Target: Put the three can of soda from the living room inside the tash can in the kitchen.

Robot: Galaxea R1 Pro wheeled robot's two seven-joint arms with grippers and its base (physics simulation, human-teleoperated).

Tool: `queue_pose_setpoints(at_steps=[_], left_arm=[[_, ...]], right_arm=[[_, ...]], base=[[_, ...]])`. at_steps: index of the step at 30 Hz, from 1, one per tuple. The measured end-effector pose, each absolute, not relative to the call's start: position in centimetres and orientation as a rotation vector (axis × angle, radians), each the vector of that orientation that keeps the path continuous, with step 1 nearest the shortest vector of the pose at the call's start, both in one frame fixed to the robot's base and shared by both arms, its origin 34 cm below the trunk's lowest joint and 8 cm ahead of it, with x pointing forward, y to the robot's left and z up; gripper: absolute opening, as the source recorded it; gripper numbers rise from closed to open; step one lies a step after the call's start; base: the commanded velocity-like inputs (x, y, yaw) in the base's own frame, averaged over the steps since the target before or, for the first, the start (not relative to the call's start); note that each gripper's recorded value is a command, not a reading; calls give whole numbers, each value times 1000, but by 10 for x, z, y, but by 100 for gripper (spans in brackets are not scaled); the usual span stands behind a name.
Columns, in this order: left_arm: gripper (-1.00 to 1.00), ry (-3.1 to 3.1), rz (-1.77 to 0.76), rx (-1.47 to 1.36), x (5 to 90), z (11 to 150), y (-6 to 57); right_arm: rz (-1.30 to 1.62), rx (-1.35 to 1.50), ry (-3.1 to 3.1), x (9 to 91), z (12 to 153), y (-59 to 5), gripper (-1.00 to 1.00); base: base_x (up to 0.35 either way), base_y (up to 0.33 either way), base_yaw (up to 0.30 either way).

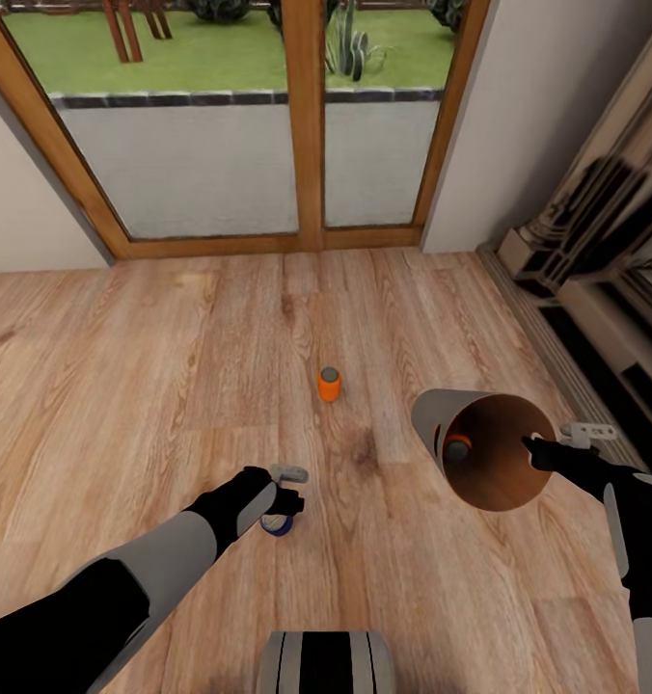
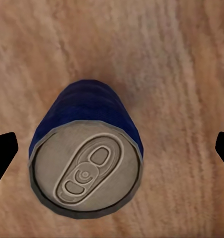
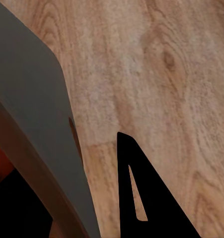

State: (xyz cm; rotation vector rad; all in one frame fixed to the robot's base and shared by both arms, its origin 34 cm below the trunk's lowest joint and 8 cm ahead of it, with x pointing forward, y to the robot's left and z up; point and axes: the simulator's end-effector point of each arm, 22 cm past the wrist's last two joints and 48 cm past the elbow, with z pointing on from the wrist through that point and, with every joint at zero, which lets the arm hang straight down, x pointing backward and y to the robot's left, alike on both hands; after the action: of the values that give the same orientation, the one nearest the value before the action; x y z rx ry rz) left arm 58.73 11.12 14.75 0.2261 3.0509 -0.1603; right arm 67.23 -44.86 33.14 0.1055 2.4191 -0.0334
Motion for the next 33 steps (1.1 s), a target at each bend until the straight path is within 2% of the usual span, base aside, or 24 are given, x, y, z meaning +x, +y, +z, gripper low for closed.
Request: queue_pose_setpoints(at_steps=[33], left_arm=[[100, 3061, -179, 186, 586, 146, 112]], right_arm=[[-19, 78, 2424, 674, 329, -439, -100]], base=[[0, 0, 0]])
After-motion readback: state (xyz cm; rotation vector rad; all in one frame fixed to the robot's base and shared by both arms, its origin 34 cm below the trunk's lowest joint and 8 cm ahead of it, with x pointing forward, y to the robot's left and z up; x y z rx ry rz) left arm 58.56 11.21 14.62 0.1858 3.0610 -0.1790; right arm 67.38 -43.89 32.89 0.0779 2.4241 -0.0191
